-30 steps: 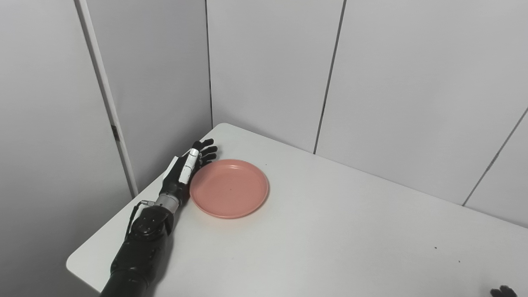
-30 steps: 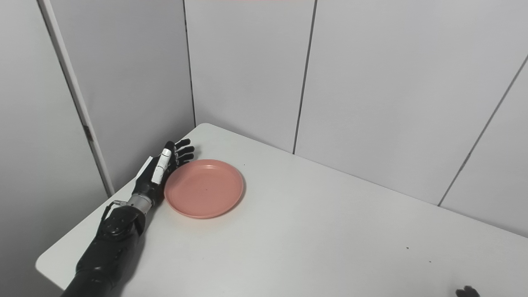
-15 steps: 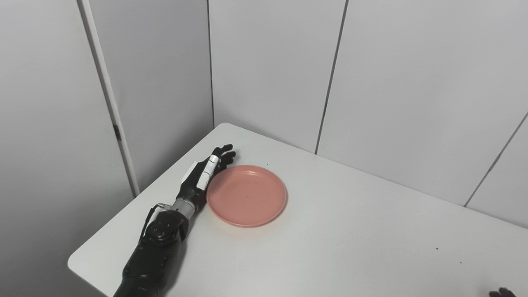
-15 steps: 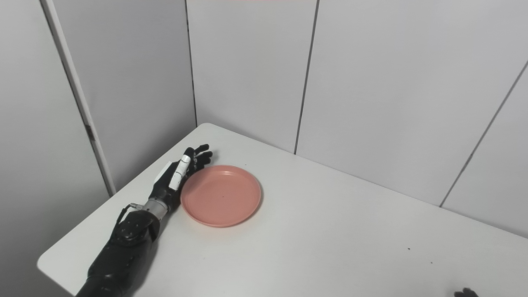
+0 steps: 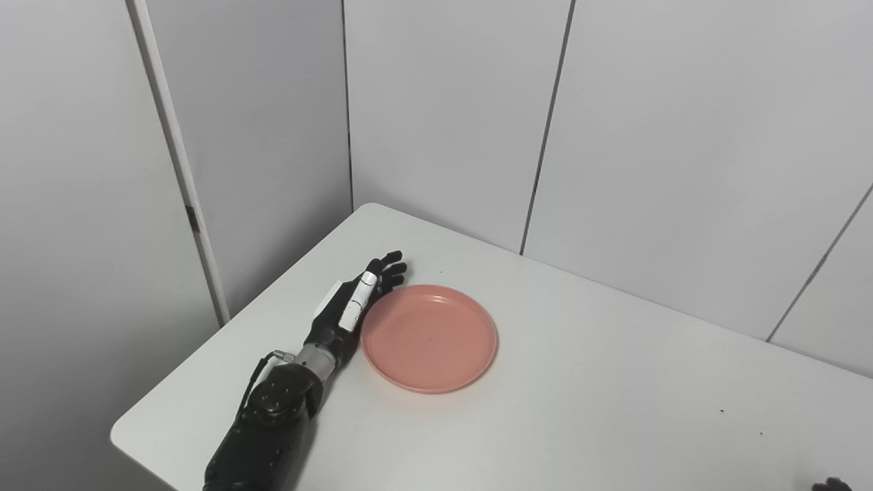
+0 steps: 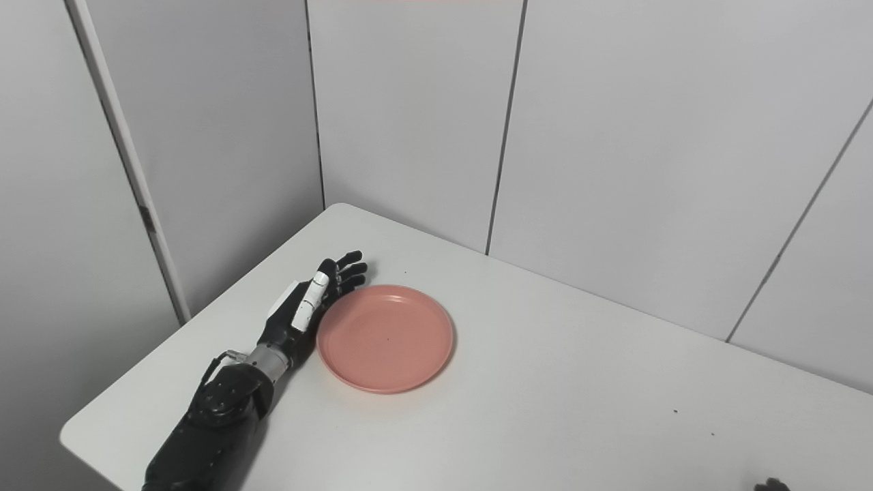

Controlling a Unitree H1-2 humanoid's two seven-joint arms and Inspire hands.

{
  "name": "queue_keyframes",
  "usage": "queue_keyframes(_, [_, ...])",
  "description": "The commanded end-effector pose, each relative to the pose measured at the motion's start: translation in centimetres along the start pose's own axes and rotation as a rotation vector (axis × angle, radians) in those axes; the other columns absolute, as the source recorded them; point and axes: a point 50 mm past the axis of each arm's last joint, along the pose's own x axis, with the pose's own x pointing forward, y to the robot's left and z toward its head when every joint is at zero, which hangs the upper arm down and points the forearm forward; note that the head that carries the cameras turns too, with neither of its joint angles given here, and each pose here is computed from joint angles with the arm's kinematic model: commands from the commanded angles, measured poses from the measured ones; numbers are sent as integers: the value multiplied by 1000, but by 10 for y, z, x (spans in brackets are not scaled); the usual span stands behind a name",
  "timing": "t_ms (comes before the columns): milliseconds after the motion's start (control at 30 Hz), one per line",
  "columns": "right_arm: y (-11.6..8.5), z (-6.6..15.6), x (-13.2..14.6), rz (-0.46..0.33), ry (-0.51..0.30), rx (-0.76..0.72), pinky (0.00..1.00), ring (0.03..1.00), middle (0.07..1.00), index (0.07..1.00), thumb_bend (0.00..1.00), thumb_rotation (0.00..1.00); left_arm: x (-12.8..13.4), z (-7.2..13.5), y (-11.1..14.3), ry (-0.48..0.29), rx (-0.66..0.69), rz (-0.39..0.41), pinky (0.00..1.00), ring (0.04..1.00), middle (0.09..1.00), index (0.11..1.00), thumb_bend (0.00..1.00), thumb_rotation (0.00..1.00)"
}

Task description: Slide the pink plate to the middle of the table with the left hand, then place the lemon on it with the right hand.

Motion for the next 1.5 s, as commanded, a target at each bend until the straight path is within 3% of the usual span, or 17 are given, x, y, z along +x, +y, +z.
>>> queue_keyframes(0, [7,10,4,29,-64,-12,999,995,986,986,807,924,-1,-1,-21,19,-23,-64,970,921,915,900,813,1000])
queue_keyframes(233, [20,16,5,34,-86,-51,1000,993,974,990,660,988,-5,-2,-39,26,-66,-111,983,933,924,911,776,1000])
queue_keyframes(333, [25,20,5,33,-102,-68,1000,976,964,981,540,983,-3,-4,-46,26,-75,-120,964,929,924,911,786,1000])
queue_keyframes(433, [29,23,5,31,-105,-64,1000,973,959,971,500,933,-2,-3,-50,32,-78,-132,965,930,923,910,793,1000])
queue_keyframes(767, [43,26,9,11,-102,-63,1000,954,952,958,549,826,0,4,-56,45,-102,-170,967,926,919,915,783,1000])
queue_keyframes(933, [49,27,12,16,-114,-56,1000,958,958,963,552,823,-1,1,-59,54,-131,-177,997,937,924,917,787,1000])
queue_keyframes(1467, [65,26,19,23,-141,-44,983,955,967,973,535,831,-9,-22,-76,62,-187,-172,943,915,911,916,794,1000])
